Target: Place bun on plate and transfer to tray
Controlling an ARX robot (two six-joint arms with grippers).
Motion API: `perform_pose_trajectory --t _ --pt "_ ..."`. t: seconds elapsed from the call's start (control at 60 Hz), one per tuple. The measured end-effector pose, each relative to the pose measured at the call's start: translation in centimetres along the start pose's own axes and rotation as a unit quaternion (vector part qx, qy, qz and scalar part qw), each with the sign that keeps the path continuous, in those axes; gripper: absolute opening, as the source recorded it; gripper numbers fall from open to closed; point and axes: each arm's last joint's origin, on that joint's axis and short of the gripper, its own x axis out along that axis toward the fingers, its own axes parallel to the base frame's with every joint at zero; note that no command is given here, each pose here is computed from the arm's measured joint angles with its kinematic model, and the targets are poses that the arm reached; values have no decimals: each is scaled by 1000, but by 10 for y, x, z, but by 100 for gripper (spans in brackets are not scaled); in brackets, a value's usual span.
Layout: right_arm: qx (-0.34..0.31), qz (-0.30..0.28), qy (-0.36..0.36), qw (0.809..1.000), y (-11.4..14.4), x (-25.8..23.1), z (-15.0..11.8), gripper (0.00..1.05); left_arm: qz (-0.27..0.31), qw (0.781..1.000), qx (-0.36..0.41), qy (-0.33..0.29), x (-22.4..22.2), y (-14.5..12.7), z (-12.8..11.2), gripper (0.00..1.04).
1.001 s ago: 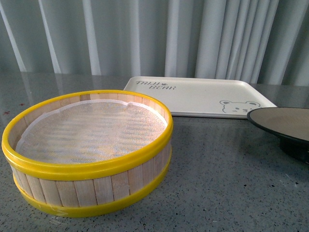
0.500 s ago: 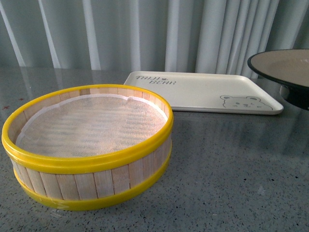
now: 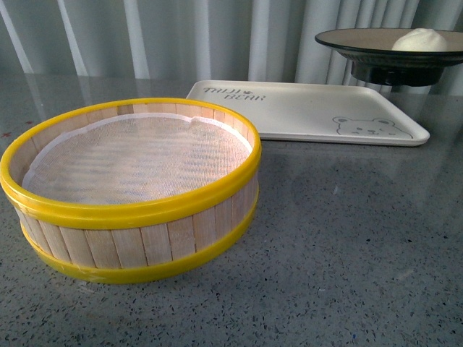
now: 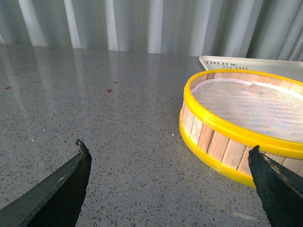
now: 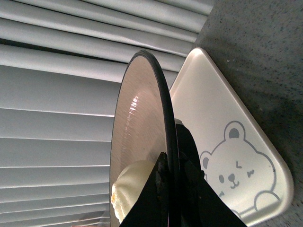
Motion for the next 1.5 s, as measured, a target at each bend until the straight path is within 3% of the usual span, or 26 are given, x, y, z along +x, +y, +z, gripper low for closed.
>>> perform_pose_trajectory --t 0.384,1.151,1.501 --pt "2 -37 30 999 -10 76 -9 2 0 1000 0 0 0 0 0 98" --pt "-13 -54 57 997 -14 91 -23 3 0 1000 0 0 0 0 0 98" --pt "-7 -64 64 996 -16 90 -24 57 0 1000 0 0 0 0 0 98"
